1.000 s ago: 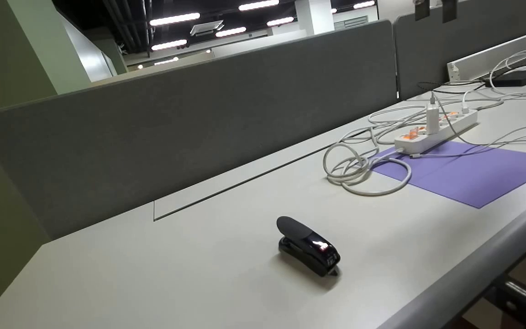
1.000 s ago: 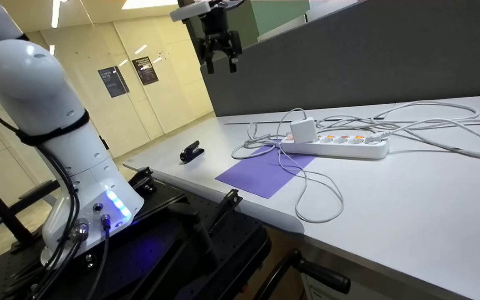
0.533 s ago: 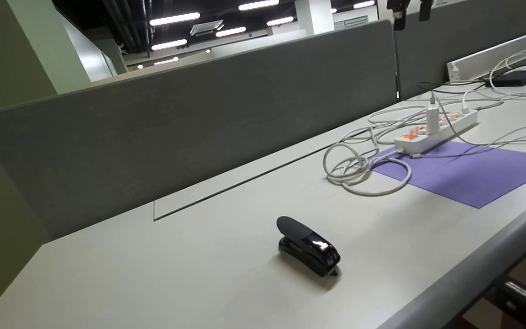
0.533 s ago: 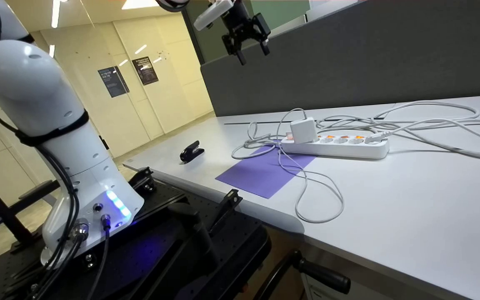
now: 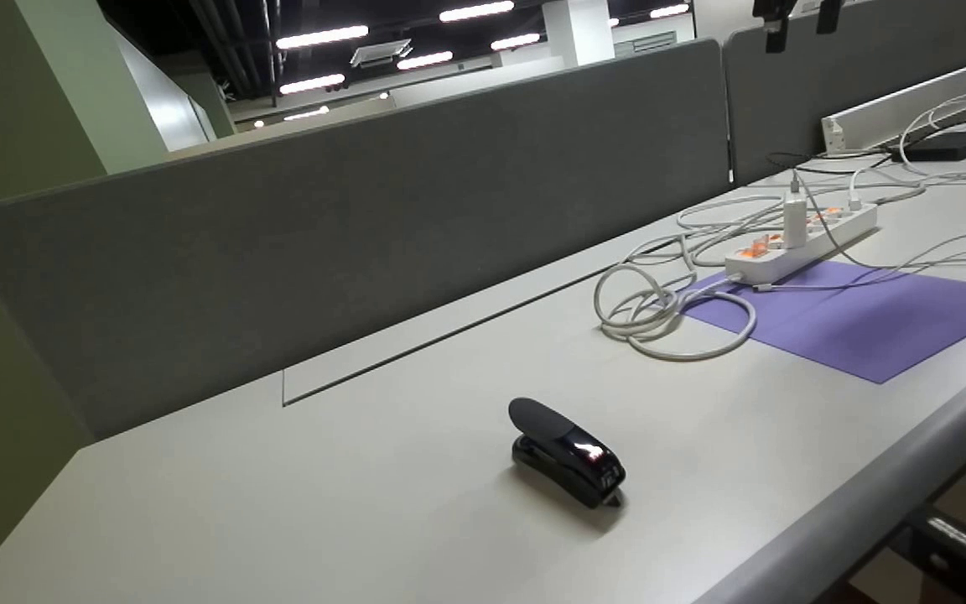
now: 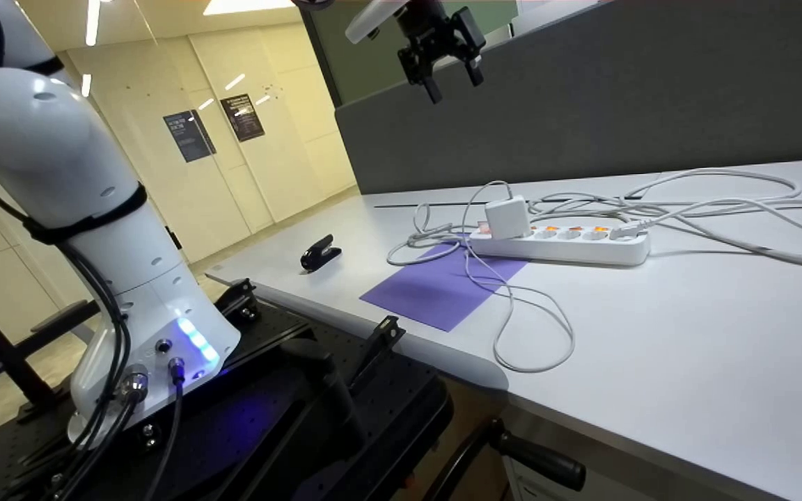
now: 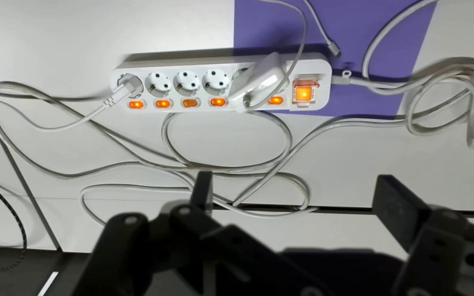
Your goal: Turn off the fourth right switch on the adapter
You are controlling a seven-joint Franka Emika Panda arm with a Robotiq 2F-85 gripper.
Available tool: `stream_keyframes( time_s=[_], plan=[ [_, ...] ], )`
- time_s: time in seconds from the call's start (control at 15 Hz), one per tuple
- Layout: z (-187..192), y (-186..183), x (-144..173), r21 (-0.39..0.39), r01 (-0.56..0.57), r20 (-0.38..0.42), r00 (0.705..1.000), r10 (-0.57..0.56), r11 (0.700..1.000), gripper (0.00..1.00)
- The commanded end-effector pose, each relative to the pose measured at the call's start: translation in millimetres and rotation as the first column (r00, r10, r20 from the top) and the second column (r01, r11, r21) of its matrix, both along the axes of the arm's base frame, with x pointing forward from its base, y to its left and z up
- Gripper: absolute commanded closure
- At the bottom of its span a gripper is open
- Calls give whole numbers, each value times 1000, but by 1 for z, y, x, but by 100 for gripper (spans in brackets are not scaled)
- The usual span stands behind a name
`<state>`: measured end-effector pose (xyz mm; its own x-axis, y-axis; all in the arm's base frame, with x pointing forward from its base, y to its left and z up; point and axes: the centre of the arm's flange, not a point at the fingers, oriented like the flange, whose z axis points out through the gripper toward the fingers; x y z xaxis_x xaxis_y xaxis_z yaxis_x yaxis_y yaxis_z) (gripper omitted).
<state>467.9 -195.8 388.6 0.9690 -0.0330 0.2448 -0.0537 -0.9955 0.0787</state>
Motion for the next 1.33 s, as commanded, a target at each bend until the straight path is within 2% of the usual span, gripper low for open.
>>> stream_keyframes(
  time_s=[0.0,0.47,0.73,0.93,1.07,1.27],
  plan=[
    [0,3,1,0,-7,0,1000,7,1000,0],
    [13,-64,47,97,112,-76,992,-105,989,0],
    [10,-113,74,95,171,-145,977,-157,981,0],
    [-13,-126,91,64,170,-173,972,-157,983,0],
    [-36,-125,106,47,154,-158,977,-145,987,0],
    [-73,-119,130,28,126,-176,977,-119,992,0]
  ],
)
